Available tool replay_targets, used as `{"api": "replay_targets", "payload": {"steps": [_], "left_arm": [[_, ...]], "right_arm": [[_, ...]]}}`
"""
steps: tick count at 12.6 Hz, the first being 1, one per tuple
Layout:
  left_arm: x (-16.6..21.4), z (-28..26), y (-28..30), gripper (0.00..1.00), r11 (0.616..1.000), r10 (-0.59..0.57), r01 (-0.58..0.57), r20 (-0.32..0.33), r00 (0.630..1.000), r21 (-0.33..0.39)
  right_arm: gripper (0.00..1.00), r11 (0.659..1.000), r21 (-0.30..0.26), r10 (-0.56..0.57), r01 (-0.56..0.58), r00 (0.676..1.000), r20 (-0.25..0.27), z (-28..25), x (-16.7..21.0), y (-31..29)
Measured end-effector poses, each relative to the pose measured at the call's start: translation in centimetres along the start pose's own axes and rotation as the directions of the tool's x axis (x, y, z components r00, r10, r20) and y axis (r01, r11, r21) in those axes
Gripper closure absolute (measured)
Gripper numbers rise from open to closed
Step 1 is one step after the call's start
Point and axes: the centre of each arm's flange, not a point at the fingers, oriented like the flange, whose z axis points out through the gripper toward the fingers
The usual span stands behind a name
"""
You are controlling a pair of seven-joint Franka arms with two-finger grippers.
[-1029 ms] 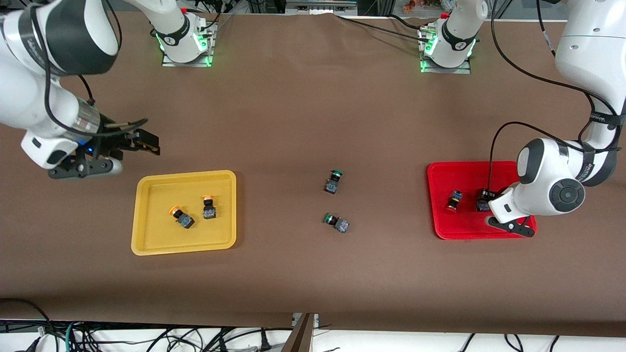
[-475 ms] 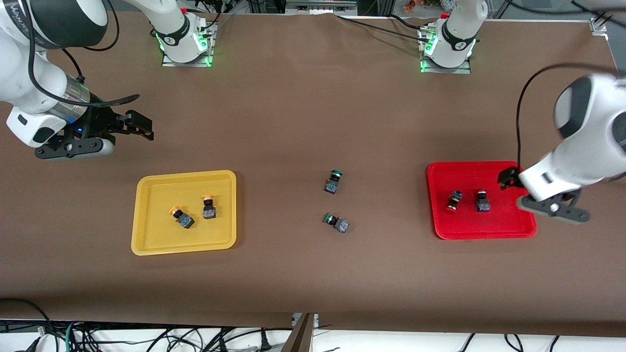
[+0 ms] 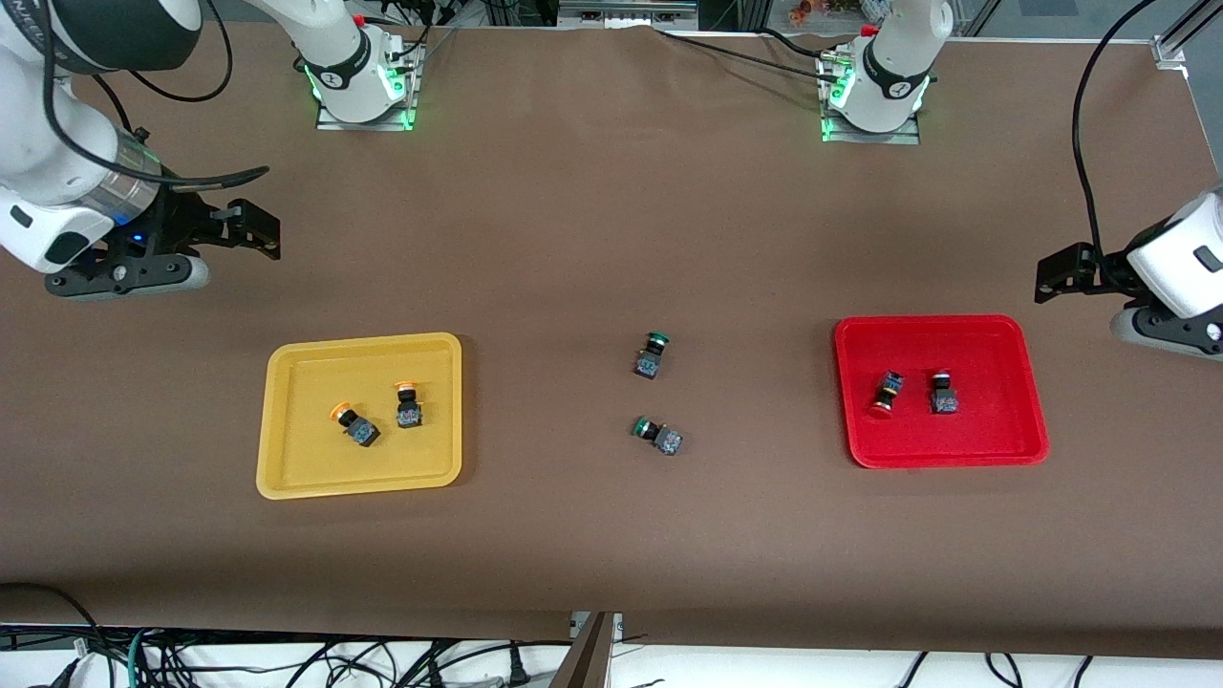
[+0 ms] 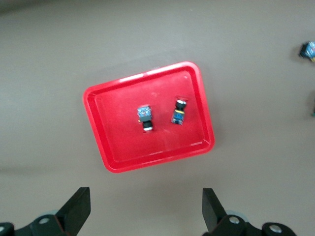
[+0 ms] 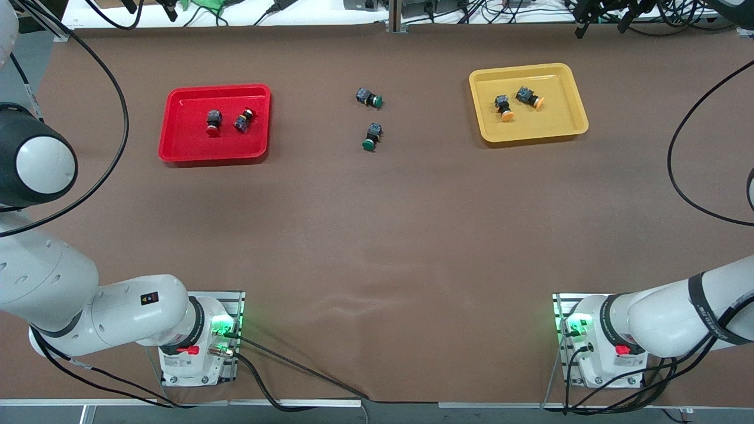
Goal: Place red and yellow buttons in trays
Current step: 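Open both grippers and lift them away from the trays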
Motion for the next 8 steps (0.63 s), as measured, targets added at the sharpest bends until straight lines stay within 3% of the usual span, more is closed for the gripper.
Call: {"api": "replay_targets", "payload": {"steps": [3, 5, 8], "left_arm": [[-2.6, -0.4, 3.8, 0.0, 0.998, -0.025, 0.029, -0.075, 0.997, 0.051], [-5.1, -0.7, 4.9, 0.0, 0.999, -0.034, 0.038, -0.089, 0.995, 0.036], [-5.3, -0.1, 3.9, 0.0, 0.998, -0.057, 0.06, -0.09, 0.994, 0.03]], "right_arm": [[0.0, 1.0, -0.008, -0.009, 0.009, 1.0, 0.002, -0.1, -0.1, -0.4], [0.0, 1.0, -0.008, -0.004, 0.004, 1.0, 0.004, -0.1, -0.1, -0.1], [0.0, 1.0, -0.007, 0.002, -0.002, 1.0, 0.004, -0.1, -0.1, 0.3]]}}
